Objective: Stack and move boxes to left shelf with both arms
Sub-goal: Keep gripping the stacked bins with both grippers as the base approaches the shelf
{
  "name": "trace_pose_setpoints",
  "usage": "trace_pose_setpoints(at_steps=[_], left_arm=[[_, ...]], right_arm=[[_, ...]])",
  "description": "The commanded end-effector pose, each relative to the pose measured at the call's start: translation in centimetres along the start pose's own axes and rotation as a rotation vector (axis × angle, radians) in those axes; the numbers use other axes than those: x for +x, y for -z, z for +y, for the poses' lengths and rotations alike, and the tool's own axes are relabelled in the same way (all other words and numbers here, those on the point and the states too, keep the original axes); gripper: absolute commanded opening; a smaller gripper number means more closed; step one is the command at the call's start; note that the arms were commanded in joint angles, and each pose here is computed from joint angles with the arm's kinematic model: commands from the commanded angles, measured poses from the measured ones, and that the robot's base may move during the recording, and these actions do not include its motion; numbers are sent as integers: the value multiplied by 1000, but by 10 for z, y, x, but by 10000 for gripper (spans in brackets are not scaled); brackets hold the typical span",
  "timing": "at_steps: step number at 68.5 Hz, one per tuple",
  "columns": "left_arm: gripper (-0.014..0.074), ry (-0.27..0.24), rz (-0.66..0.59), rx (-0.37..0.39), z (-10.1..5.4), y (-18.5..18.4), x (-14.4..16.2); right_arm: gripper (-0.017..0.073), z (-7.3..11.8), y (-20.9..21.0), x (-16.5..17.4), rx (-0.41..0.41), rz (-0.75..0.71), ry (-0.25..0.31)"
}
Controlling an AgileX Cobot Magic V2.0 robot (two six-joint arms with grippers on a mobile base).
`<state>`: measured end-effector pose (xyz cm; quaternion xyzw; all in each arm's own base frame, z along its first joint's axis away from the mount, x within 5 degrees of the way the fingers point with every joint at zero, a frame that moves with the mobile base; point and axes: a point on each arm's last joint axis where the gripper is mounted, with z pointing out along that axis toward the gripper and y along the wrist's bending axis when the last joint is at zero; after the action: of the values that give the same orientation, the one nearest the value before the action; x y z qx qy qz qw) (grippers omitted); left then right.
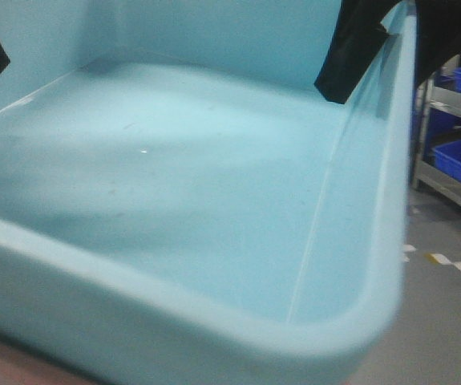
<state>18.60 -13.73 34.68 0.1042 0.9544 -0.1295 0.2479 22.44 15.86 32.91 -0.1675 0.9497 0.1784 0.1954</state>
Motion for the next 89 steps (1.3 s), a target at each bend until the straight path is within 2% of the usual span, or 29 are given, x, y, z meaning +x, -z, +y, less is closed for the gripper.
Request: trace_pose_setpoints(at_steps=[1, 89], left_arm=[[-3, -2, -99, 218, -23, 24, -5], [-3, -2, -99, 218, -23, 24, -5]], right_arm=[[60, 10, 22, -18, -54, -216, 77], [60, 10, 22, -18, -54, -216, 77]])
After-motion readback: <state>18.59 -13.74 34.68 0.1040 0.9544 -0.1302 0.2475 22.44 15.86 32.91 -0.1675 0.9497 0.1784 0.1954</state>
